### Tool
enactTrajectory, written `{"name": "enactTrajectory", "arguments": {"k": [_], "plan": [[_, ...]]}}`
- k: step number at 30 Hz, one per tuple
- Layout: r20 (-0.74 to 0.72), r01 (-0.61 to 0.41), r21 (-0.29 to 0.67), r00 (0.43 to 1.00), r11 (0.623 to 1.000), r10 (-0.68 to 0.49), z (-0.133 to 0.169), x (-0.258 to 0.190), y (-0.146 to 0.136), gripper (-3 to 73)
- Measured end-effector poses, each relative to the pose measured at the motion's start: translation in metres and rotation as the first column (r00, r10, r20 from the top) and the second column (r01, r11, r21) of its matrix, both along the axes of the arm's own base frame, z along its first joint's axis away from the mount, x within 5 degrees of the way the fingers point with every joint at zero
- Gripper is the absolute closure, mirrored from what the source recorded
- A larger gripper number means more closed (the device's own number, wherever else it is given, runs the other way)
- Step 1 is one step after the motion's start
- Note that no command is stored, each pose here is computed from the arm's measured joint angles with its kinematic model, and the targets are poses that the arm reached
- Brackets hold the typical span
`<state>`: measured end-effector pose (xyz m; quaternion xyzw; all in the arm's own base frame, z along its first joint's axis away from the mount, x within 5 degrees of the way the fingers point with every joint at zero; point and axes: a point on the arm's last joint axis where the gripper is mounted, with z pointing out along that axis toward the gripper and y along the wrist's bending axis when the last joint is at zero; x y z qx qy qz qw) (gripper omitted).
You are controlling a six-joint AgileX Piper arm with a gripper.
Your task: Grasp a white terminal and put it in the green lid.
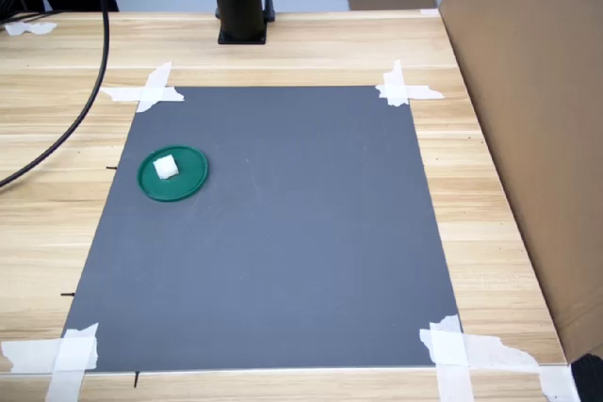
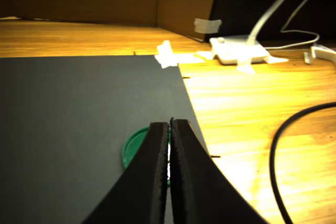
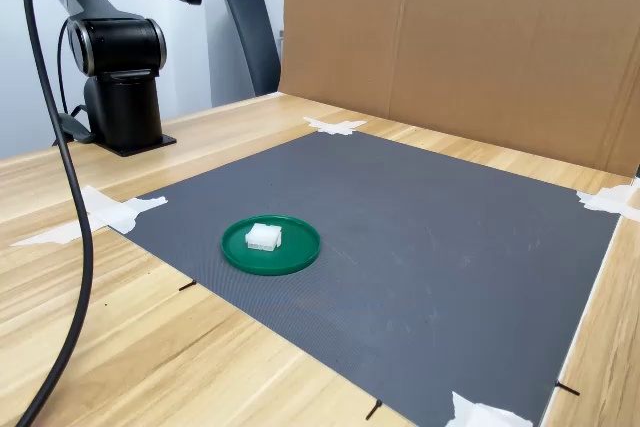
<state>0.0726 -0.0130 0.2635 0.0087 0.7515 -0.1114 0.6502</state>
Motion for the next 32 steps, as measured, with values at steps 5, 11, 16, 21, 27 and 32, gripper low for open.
{"name": "enactTrajectory", "arguments": {"k": [5,11,16,21,27,32], "plan": [[0.021,-0.141,-0.024,0.990,0.990,0.142,-0.009,-0.010,0.011,72.1],[-0.052,-0.162,-0.027,0.986,0.986,0.160,-0.016,-0.013,0.011,72.1],[-0.040,-0.153,-0.040,0.988,0.987,0.152,-0.032,-0.018,0.011,72.1],[-0.022,-0.153,-0.044,0.988,0.987,0.152,-0.056,-0.021,0.011,72.1],[-0.028,-0.153,-0.044,0.988,0.987,0.152,-0.058,-0.021,0.011,72.1],[-0.027,-0.153,-0.045,0.988,0.987,0.151,-0.058,-0.021,0.011,72.1]]}}
